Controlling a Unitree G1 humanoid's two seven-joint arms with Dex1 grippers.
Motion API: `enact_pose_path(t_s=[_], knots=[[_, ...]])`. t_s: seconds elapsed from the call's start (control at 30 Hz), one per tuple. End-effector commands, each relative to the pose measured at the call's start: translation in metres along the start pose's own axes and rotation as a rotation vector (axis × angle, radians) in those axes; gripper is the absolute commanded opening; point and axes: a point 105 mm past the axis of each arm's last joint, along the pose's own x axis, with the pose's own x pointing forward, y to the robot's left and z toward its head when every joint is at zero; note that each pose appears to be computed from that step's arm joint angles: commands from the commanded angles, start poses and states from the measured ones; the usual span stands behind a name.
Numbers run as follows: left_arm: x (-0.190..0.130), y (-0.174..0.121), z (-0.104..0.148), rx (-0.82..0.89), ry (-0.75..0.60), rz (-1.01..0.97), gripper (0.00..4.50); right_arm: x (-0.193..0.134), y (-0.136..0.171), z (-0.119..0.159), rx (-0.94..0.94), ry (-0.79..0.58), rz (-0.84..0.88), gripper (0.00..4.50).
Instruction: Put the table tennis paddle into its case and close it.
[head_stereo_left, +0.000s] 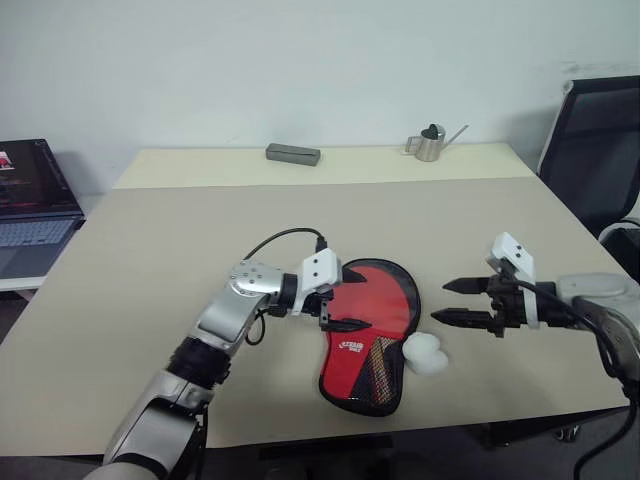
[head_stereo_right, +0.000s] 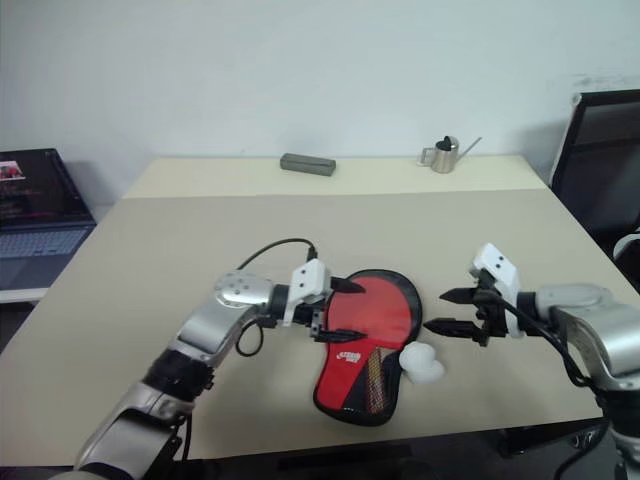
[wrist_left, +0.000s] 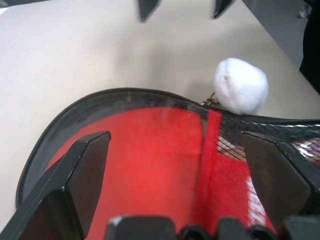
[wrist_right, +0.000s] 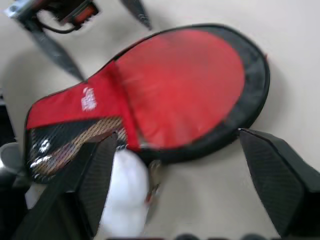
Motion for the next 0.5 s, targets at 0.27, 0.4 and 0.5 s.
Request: enact_pose_path(t_s=[0.27, 0.4, 0.5], knots=[[0.042, 0.003, -0.017, 0.030, 0.017, -0.017, 4.50, -0.006, 0.042, -0.018, 0.075, 0.001, 0.064, 4.10], [0.049, -0.002, -0.020, 0.032, 0.014, -0.037, 4.50, 0.006, 0.041, -0.026, 0.075, 0.013, 0.027, 4.10], [0.051, -0.008, -0.022, 0.040, 0.015, -0.058, 4.50, 0.016, 0.033, -0.032, 0.059, 0.022, -0.031, 4.10]])
